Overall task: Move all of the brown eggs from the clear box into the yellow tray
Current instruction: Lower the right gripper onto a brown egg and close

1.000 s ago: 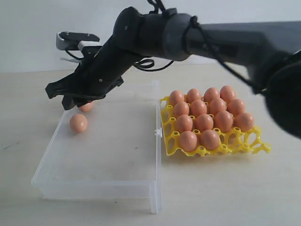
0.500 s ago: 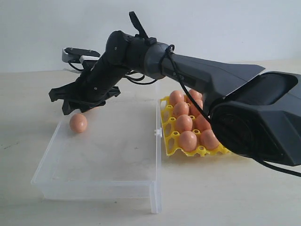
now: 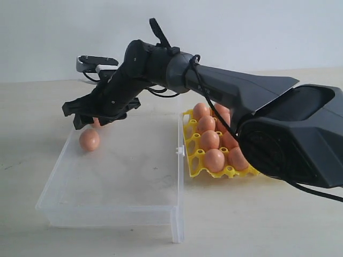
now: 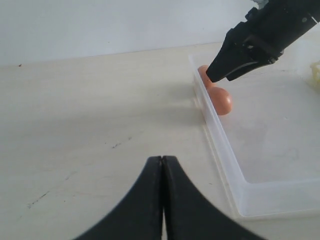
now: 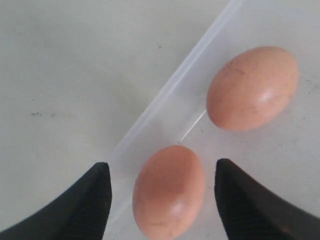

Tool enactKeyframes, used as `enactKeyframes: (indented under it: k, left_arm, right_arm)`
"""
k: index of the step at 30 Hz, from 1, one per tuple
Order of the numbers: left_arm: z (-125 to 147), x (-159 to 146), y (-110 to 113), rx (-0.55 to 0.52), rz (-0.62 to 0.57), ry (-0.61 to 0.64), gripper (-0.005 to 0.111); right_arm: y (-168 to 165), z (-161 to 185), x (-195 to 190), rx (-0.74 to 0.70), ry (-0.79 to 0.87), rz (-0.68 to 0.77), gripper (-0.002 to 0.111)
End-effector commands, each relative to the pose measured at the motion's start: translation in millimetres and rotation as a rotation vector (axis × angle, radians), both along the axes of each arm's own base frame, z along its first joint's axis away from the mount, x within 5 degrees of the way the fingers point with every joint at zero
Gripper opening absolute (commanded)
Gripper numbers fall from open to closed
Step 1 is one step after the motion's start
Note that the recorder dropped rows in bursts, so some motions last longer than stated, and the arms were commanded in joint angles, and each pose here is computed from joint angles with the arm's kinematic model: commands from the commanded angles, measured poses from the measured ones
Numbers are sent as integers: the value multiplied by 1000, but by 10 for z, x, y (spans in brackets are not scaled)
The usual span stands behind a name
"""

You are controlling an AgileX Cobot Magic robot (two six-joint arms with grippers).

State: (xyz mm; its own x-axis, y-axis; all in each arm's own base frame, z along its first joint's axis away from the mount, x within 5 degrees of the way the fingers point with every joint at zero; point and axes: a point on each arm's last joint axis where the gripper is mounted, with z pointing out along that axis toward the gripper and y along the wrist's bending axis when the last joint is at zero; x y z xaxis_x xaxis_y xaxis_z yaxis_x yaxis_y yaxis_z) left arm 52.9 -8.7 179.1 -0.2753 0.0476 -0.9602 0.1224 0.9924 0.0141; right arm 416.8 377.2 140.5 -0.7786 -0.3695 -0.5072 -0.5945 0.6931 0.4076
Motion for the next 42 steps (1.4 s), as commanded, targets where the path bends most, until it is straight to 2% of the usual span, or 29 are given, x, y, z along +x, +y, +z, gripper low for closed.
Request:
enactKeyframes:
  k: [1, 21, 25, 31, 42]
  left_arm:
    - [25, -1, 2, -4, 3, -19, 0]
    - [25, -1, 2, -4, 3, -19, 0]
    - [25, -1, 2, -4, 3, -19, 0]
    - [25, -1, 2, -4, 3, -19, 0]
    - [25, -1, 2, -4, 3, -19, 0]
  right_arm:
    - [9, -51, 35, 18, -10, -12, 59]
    - [44, -369, 35, 42, 61, -43, 58]
    - [46, -381, 38, 43, 61, -46, 44]
    - [54, -314, 77, 66, 10, -58, 2]
    - [35, -35, 83, 61, -71, -23, 0]
